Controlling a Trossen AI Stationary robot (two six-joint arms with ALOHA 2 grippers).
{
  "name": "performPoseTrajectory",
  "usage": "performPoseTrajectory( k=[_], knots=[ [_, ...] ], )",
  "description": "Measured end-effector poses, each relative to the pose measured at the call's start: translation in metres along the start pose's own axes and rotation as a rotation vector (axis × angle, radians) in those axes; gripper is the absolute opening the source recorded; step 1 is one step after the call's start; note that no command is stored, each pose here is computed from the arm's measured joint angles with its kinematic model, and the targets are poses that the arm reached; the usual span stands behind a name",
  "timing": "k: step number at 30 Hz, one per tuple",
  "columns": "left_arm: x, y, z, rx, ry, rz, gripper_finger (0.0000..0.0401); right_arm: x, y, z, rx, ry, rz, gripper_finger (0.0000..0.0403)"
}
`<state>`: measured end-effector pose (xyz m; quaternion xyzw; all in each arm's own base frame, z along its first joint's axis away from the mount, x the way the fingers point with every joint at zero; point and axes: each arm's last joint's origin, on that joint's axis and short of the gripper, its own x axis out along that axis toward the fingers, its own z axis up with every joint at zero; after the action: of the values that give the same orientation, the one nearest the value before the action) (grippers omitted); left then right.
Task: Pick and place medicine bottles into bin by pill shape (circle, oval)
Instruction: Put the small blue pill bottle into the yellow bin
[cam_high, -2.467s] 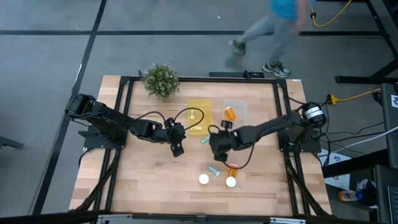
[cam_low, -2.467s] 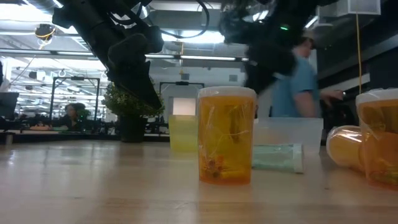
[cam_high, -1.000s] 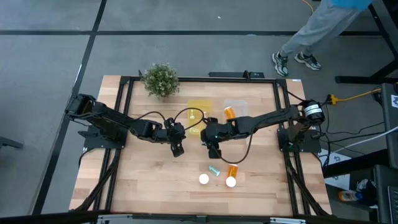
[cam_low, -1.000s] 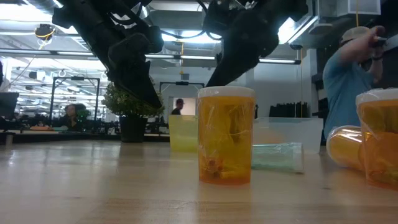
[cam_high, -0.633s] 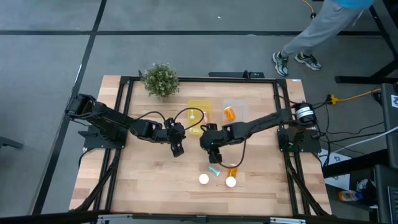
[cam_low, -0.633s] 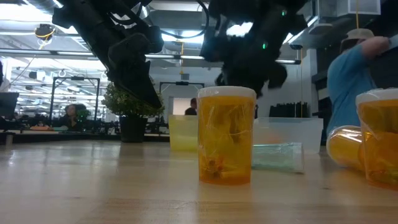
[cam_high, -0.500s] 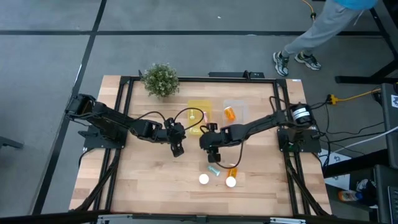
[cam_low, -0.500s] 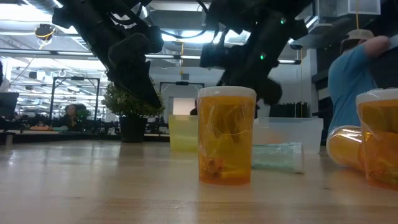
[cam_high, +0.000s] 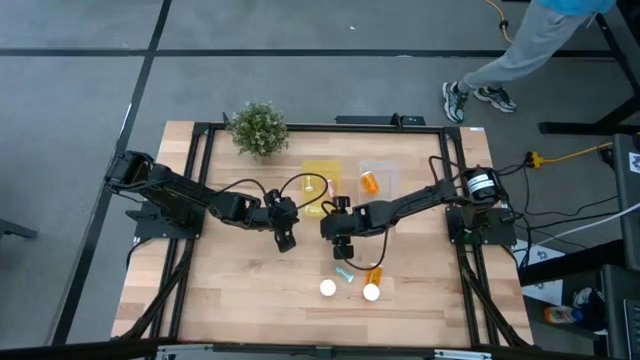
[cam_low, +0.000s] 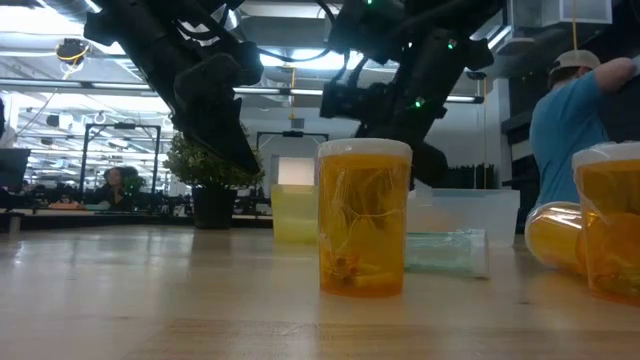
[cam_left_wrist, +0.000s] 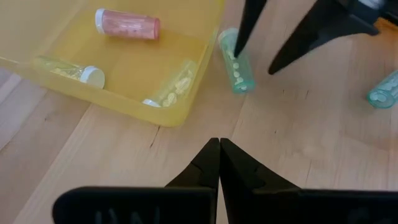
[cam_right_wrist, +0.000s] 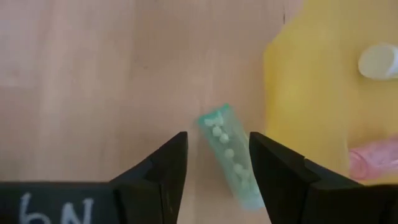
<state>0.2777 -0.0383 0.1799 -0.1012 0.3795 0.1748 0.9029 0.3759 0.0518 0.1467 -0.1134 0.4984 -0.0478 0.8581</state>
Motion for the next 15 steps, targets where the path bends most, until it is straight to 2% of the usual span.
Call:
performPoseTrajectory(
  k=[9, 15],
  knots=[
    [0.0, 0.0, 0.0, 0.0, 0.0, 0.0, 0.0004, 0.0058, 0.0022, -0.0026, -0.002, 0.019, 0.015, 0.0174],
    [0.0, 0.0, 0.0, 0.0, 0.0, 0.0, 0.0004, 0.0057, 0.0047, -0.0025, 0.003, 0.017, 0.11, 0.0174]
  ],
)
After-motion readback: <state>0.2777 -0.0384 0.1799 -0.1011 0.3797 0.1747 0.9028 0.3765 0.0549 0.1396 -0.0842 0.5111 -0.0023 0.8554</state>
